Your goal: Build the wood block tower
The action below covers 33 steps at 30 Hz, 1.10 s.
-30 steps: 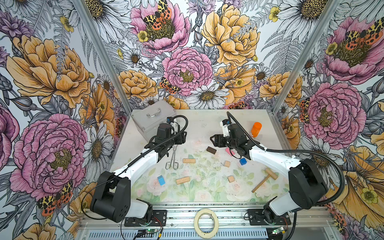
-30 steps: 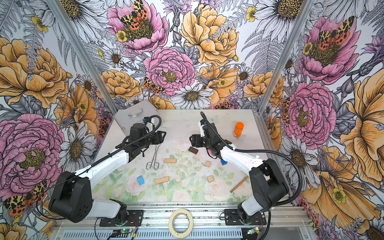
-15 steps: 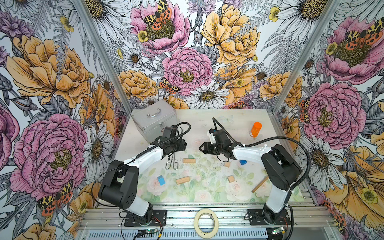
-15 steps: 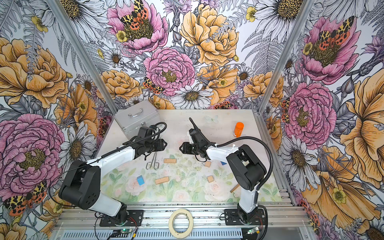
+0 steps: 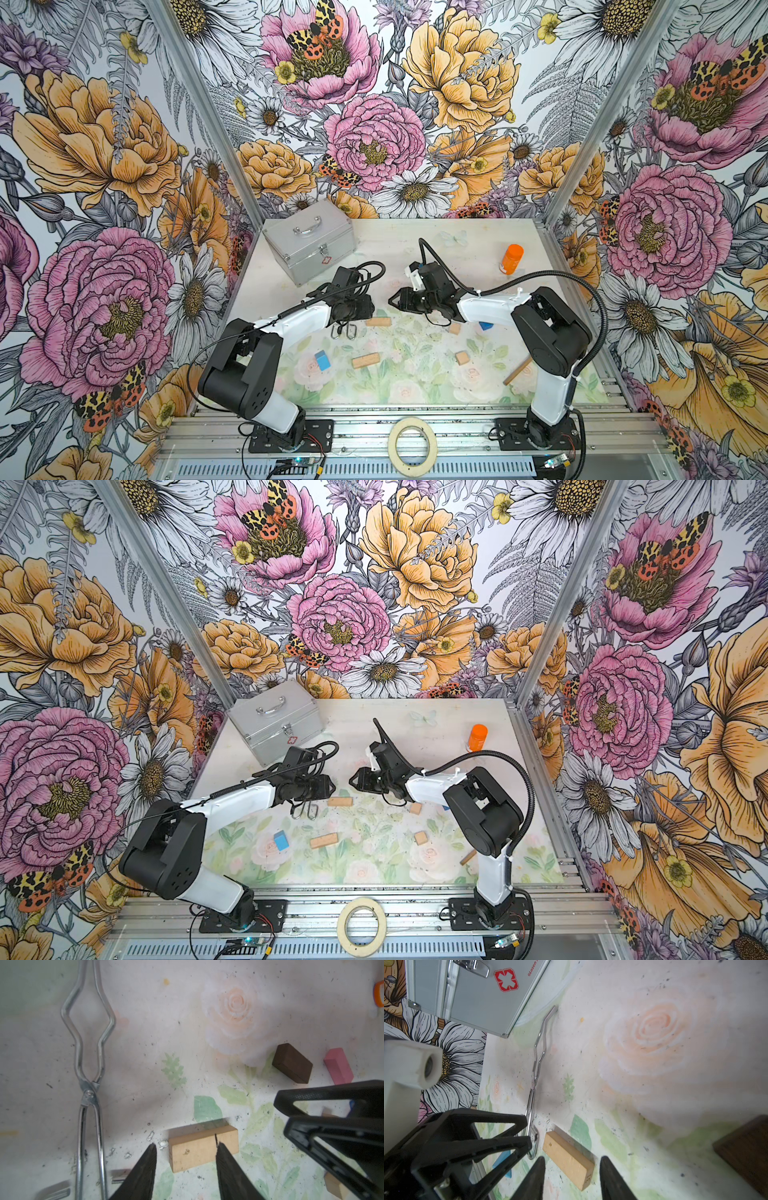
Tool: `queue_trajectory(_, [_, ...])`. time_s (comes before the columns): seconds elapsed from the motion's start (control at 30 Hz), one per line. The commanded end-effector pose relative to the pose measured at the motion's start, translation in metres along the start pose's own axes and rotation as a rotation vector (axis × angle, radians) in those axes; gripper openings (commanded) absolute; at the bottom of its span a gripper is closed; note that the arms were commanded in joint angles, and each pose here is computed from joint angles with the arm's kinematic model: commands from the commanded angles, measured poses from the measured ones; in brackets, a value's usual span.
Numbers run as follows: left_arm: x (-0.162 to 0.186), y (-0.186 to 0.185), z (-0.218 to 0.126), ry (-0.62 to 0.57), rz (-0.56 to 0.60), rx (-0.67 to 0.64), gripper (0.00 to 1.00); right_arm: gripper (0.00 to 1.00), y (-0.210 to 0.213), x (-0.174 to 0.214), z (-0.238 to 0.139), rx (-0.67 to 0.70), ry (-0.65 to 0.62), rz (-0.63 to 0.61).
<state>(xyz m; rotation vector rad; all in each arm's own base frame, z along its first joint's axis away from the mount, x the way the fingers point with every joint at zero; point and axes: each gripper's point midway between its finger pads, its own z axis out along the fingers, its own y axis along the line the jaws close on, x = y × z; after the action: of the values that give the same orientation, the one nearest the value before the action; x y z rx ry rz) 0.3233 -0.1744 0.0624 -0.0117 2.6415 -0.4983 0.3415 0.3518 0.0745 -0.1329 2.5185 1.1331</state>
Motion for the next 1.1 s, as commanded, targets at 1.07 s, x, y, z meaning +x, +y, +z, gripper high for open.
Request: queue_trajectory(1.07, [0.021,0.008,0.020,0.091,-0.045,-0.049,0.32,0.33,-0.011,0.048,0.024,0.011,0.101,0.110])
